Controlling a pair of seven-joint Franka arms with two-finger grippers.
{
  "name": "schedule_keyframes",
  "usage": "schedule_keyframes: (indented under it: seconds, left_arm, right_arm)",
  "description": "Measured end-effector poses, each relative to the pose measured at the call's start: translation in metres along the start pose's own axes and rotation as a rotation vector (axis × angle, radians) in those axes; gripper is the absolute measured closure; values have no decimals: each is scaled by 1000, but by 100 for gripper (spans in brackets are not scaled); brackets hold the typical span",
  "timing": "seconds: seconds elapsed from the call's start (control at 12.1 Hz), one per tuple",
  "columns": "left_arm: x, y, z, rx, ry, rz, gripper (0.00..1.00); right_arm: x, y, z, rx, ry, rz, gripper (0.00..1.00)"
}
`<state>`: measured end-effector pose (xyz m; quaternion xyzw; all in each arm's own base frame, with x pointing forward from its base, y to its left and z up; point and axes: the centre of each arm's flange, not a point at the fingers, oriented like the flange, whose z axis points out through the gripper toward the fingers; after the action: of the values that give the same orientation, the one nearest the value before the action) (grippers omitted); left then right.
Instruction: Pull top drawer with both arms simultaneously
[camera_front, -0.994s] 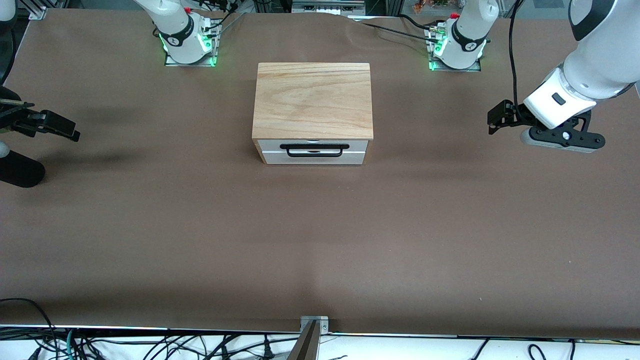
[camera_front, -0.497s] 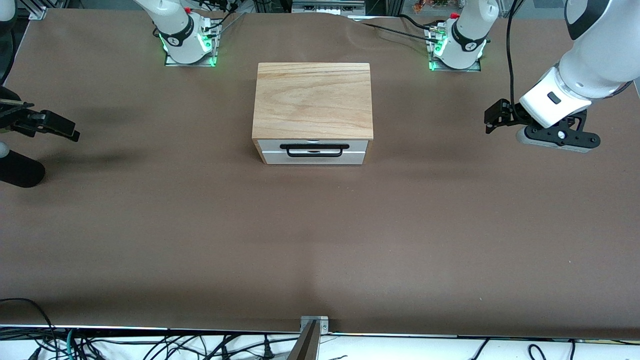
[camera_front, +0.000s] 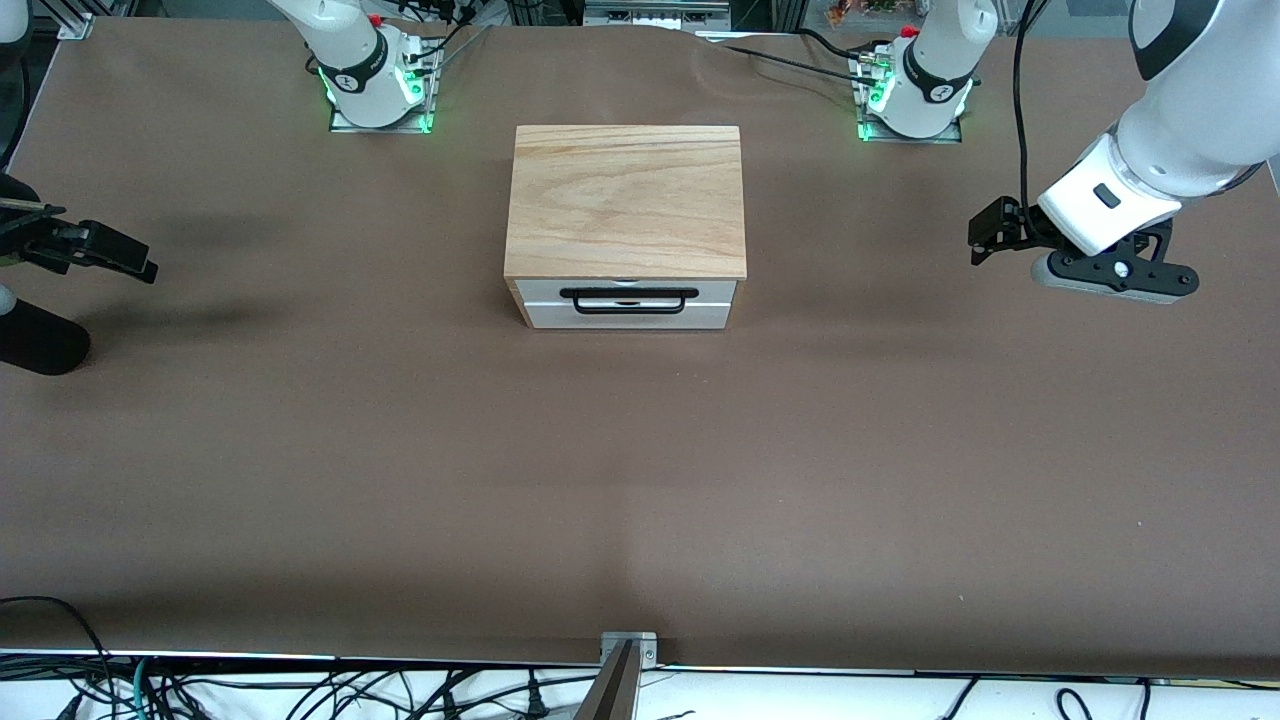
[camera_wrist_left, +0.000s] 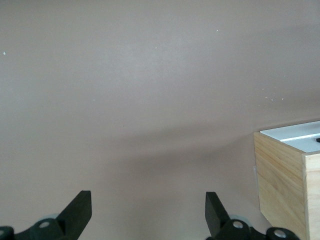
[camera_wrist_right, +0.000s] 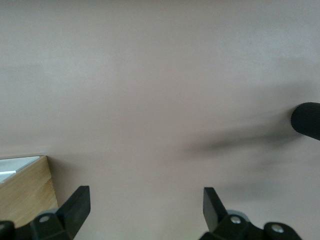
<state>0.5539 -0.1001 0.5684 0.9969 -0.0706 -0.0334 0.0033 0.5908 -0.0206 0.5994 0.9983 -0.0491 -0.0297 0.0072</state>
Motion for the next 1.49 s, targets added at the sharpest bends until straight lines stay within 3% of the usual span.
schedule_keyframes:
  seconds: [0.66,0.99,1.33,1.41,1.49]
  left_arm:
    - [-1,-1,1,0,-8,-2,0]
    - [-8,3,17,-15,-109,4,0]
    - [9,36,65,-249,-228,5,0]
    - [17,47,86,-309,-266,3,0]
    - [25,59,108,-364,-298,-2,0]
  right_arm:
    - [0,1,0,0,-1,2,0]
    - [13,-4,29,-6,-52,-4,0]
    - [31,-29,79,-8,-137,-40,0]
    - [36,-39,94,25,-165,-47,0]
    - [41,-51,113,96,-200,-46,0]
